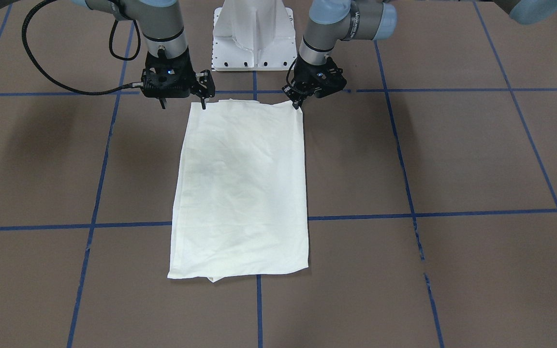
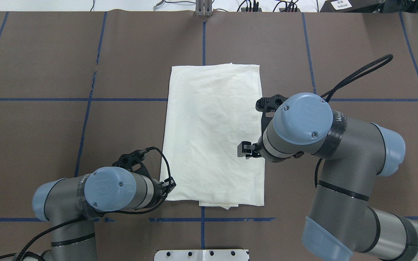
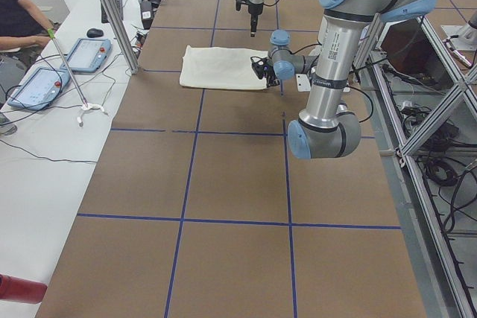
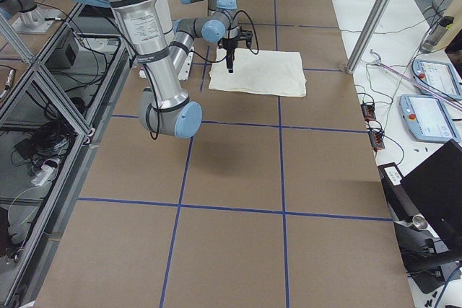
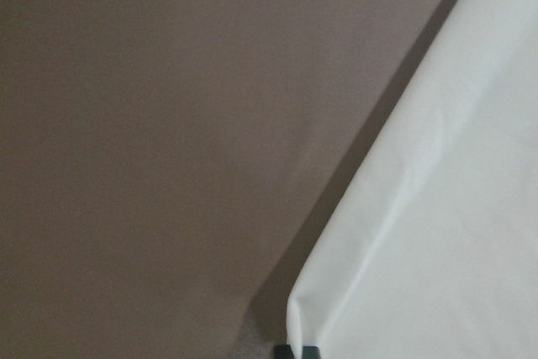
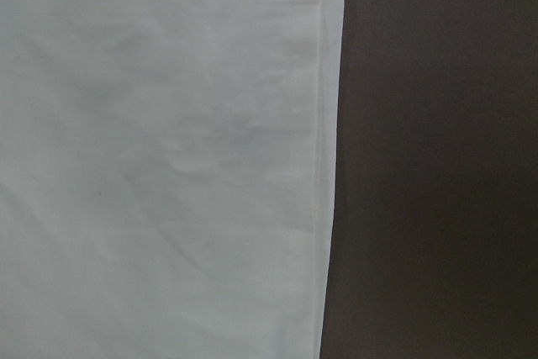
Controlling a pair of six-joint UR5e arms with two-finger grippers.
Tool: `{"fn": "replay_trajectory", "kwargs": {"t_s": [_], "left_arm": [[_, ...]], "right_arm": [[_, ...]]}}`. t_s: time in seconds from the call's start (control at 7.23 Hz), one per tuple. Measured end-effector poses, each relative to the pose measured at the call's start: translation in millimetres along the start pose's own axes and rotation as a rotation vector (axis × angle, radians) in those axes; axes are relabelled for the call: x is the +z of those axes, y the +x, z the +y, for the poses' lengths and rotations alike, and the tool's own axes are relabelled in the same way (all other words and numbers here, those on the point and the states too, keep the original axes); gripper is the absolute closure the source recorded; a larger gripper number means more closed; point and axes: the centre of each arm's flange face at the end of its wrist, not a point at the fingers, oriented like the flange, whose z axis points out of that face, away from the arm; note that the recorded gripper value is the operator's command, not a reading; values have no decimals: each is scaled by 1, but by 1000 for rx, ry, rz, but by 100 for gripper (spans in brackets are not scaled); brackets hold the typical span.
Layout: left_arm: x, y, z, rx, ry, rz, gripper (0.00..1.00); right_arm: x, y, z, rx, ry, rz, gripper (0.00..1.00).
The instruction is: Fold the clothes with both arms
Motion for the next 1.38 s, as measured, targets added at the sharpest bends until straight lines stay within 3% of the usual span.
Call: {"fn": "replay_trajectory", "kwargs": {"t_s": [0.41,0.69,1.11,1.38], "left_arm": [[-5,4,6,15,-16,10,100],[-5,4,7,18,-18,10,100],[-6,6,8,20,-20,12,100],[-6,7,8,21,-21,13,100]], "right_arm": [[16,-27,47,261,-47,-71,0],[39,-38,74,403,-38,-45,0],[80,-46,95,472,8,-2,0],[102,-50,94,480,10,-35,0]]}}
